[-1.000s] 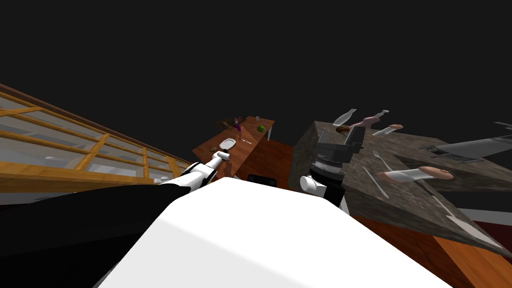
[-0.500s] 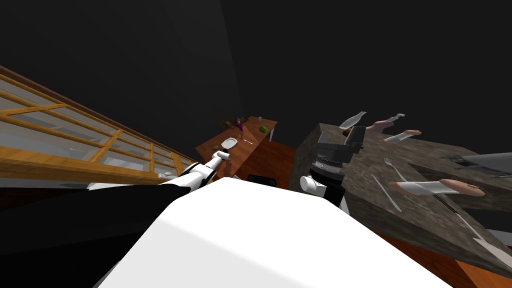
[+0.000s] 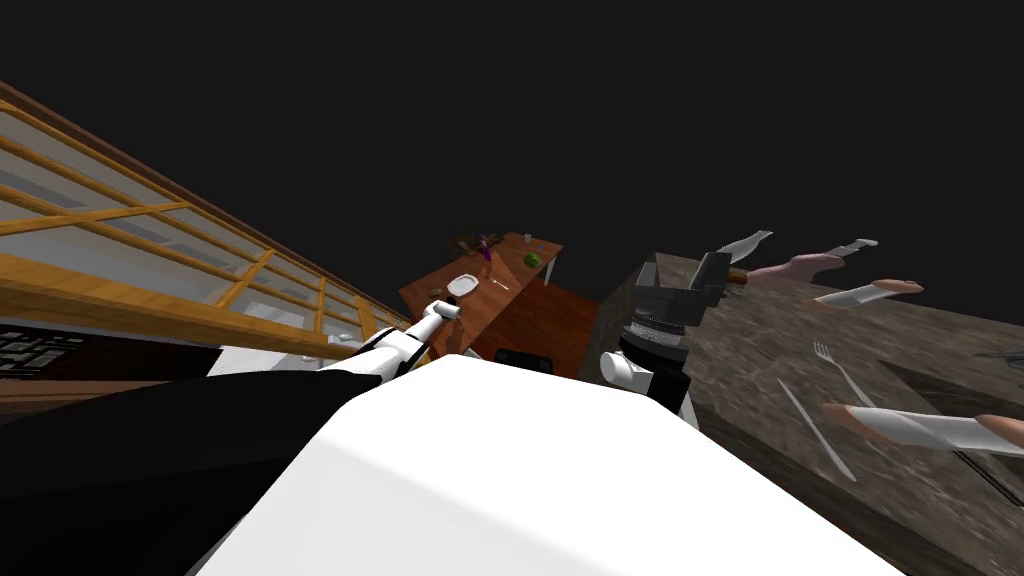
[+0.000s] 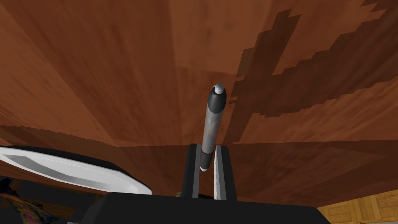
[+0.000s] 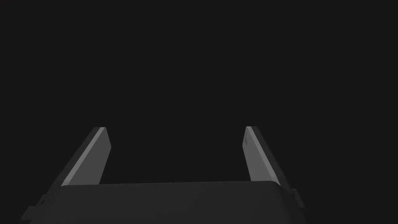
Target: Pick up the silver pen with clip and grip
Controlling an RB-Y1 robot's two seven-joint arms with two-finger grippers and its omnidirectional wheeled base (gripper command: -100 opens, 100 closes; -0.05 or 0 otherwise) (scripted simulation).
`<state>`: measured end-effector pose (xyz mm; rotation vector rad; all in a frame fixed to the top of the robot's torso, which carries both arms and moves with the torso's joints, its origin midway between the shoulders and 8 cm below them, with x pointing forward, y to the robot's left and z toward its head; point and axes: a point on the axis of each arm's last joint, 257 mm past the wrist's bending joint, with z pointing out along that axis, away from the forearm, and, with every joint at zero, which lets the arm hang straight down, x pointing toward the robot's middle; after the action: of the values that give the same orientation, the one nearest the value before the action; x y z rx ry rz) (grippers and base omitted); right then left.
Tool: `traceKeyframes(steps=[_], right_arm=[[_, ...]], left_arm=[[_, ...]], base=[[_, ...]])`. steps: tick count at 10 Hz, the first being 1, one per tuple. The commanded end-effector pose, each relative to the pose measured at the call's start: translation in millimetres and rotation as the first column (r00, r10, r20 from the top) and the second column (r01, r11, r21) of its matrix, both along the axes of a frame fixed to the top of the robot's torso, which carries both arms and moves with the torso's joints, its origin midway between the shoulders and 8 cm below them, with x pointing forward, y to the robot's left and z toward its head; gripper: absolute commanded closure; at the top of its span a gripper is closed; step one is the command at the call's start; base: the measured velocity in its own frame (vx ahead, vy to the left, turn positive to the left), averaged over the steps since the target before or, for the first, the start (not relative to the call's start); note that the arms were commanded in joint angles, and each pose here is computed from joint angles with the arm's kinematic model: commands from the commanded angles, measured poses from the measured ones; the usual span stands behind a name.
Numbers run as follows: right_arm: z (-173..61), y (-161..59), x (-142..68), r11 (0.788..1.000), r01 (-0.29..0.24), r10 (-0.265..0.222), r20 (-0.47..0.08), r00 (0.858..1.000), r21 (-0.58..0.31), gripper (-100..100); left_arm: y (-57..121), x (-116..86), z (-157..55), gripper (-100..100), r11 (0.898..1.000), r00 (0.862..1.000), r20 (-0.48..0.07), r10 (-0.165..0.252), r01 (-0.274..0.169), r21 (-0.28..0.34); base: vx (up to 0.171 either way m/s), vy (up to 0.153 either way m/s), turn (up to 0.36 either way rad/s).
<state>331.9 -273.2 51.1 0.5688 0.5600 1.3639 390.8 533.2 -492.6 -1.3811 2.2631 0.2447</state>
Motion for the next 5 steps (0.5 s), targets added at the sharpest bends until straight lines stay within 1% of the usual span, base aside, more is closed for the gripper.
traceKeyframes(steps=[1,3,4,5], right_arm=[[0.0,0.0,0.0,1.0,0.0,0.0,0.0,1.0,0.0,0],[0.0,0.0,0.0,1.0,0.0,0.0,0.0,1.0,0.0,0],[0.0,0.0,0.0,1.0,0.0,0.0,0.0,1.0,0.0,0],[0.1,0.1,0.0,1.0,0.0,0.0,0.0,1.0,0.0,0]], left_arm=[[-4.6,2.4,3.2,100,0.999,0.999,-0.003,-0.032,0.032,0.0],[-11.3,5.4,6.9,100,0.997,0.997,-0.005,-0.073,0.073,-0.002],[-9.1,4.1,5.6,100,0.998,0.998,-0.004,-0.058,0.058,-0.001],[-9.8,4.1,5.6,0,0.998,0.998,-0.006,-0.061,0.061,-0.002]], base=[[0.085,-0.072,0.243],[0.062,-0.068,0.144],[0.022,-0.033,0.032],[0.004,-0.007,-0.006]])
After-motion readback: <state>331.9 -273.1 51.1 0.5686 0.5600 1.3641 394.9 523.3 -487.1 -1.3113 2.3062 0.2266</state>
